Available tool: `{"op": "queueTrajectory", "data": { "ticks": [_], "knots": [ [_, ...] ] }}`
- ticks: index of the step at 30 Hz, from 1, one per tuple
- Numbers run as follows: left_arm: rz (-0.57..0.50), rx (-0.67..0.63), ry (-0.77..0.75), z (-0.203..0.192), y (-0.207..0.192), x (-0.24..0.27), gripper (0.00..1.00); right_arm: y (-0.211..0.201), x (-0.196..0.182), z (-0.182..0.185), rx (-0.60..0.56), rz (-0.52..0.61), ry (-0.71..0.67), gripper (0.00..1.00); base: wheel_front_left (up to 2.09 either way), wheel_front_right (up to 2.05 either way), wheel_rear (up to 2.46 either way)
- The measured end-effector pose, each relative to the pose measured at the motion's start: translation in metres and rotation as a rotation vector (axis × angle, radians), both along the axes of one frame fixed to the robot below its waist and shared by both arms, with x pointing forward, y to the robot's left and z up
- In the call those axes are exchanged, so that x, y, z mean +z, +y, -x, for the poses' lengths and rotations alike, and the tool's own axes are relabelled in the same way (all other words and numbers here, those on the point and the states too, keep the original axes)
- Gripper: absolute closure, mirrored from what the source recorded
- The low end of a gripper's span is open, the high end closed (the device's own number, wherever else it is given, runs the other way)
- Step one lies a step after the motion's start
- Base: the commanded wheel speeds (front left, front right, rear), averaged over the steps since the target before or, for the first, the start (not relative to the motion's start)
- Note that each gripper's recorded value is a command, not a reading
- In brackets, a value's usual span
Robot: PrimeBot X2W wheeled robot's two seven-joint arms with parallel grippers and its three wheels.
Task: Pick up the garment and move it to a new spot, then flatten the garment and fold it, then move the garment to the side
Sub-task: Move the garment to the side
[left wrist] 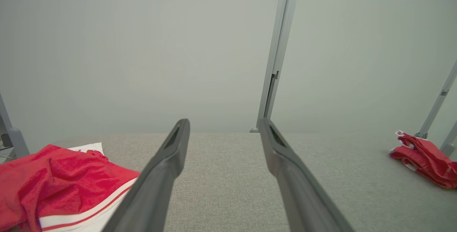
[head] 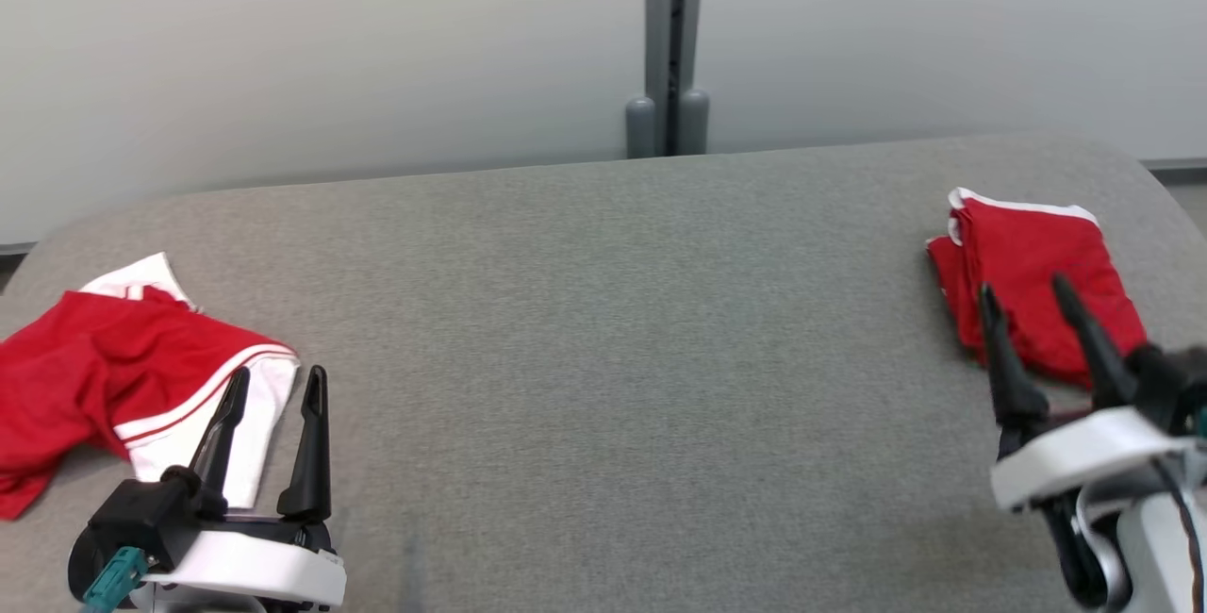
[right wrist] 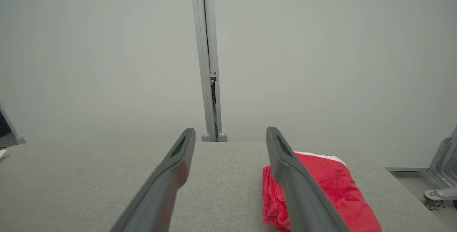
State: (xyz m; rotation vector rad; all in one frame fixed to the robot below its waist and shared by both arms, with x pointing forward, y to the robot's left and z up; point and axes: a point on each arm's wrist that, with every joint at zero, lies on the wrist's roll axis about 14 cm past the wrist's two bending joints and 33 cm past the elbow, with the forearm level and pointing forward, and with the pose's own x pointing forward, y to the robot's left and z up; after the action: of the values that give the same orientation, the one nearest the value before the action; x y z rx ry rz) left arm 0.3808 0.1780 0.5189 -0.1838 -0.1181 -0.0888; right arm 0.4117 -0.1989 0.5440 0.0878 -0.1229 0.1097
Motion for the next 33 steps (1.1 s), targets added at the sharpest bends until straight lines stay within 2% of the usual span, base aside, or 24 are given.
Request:
{"op": "queueTrajectory", "data": {
  "ticks": [5,12,33],
  "knots": [
    [-0.003,0.051,0.019,0.008,0.015,-0.006,0.0,0.02,-0.011,0.016,0.034,-0.046,-0.001,0.0,0.0,0.0,0.0],
    [0.003,0.077,0.05,0.014,0.021,-0.017,0.0,0.027,-0.015,0.031,0.013,-0.069,-0.015,0.0,0.0,0.0,0.0],
    [-0.004,0.06,0.062,0.014,0.011,-0.021,0.0,0.05,-0.014,0.039,0.051,-0.084,-0.022,0.0,0.0,0.0,0.0]
  ]
}}
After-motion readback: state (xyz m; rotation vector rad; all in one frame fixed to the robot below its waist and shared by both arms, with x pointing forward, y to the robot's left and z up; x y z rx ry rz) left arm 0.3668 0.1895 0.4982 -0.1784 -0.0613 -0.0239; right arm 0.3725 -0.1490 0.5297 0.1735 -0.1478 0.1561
